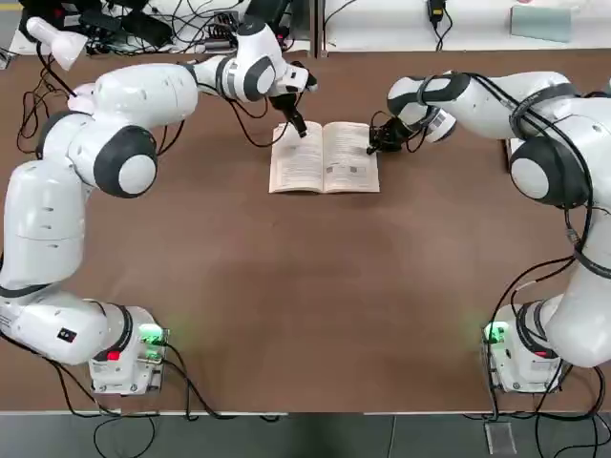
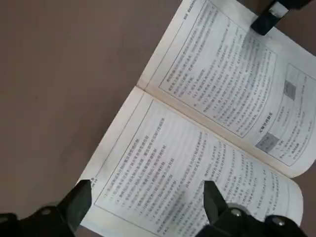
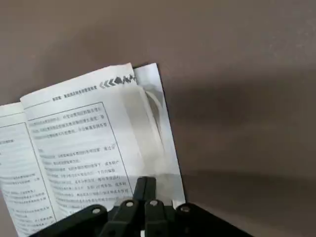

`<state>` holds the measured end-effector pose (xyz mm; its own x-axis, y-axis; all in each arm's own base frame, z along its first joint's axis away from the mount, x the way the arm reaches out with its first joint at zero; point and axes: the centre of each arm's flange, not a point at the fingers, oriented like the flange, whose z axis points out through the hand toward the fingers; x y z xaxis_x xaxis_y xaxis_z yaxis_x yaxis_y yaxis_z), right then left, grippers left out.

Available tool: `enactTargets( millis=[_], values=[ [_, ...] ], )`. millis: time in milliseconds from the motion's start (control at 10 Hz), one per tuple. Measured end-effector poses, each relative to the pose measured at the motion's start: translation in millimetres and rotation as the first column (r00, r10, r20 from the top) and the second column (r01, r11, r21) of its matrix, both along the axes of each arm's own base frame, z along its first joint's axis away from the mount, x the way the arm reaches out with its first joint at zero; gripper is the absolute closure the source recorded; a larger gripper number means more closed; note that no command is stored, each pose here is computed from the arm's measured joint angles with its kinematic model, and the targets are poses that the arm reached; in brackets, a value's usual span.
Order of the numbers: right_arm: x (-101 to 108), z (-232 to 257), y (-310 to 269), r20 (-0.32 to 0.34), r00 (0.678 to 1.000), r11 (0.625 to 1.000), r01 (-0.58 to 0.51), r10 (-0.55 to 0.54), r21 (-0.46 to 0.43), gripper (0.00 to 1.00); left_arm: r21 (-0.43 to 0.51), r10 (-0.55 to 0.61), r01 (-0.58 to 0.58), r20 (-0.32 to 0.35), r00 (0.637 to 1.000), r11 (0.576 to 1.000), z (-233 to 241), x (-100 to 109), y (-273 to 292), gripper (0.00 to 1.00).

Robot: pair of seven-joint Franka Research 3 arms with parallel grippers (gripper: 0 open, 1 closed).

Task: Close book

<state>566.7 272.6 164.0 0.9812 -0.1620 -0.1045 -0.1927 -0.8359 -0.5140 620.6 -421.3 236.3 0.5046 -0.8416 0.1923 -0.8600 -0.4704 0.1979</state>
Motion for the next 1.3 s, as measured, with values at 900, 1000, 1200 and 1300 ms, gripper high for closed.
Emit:
enactTargets(
  millis=[900,1000,1200,1300],
  values=[
    [2.0,-0.3,-4.4,0.001,1.0,1.0,0.007,-0.007,-0.001,0.99,-0.01,-0.008,0.008,0.035,0.999,1.0,-20.4,14.2,17.7,0.0],
    [2.1,-0.4,-4.6,0.001,1.0,1.0,0.006,-0.006,-0.001,0.99,-0.015,-0.008,0.009,0.041,0.999,1.0,-23.4,17.6,22.1,0.0],
    [2.1,-0.5,-4.8,0.001,1.0,1.0,0.006,-0.006,-0.001,0.99,-0.034,0.002,-0.001,0.036,0.999,0.999,-26.5,20.9,25.4,0.0],
    [2.1,-0.5,-4.8,0.001,1.0,1.0,0.006,-0.006,-0.001,0.99,-0.044,0.008,-0.006,0.034,0.999,0.999,-25.3,21.6,24.7,0.0]
  ],
)
